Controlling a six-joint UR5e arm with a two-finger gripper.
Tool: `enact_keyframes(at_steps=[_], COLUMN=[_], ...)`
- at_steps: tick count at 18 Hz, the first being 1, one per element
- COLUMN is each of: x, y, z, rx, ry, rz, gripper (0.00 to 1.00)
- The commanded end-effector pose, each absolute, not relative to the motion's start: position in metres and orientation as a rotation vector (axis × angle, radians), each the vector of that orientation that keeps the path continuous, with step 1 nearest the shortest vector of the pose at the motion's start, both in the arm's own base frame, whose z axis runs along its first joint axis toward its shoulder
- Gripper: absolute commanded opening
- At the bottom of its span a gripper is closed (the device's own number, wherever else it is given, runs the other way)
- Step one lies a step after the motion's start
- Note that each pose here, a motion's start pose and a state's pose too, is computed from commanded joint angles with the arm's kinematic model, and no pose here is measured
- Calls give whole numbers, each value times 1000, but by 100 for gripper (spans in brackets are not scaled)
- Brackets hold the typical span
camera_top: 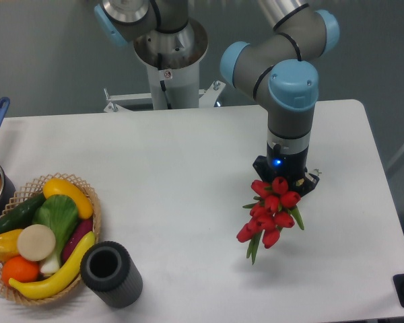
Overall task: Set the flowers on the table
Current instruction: 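Lower the gripper holding the red tulips toward the table surface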
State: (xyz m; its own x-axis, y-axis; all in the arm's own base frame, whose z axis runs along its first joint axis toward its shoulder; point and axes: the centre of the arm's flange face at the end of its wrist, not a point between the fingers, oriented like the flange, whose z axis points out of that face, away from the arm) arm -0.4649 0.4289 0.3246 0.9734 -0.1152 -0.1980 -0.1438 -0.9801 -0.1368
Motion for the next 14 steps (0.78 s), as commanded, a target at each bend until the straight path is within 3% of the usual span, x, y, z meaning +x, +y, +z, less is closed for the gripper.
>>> enact_keyframes(at_steps=[14], x=[-466], y=[459], z=[299], rx=[-2987], ry=[229], rz=[257], gripper=[19])
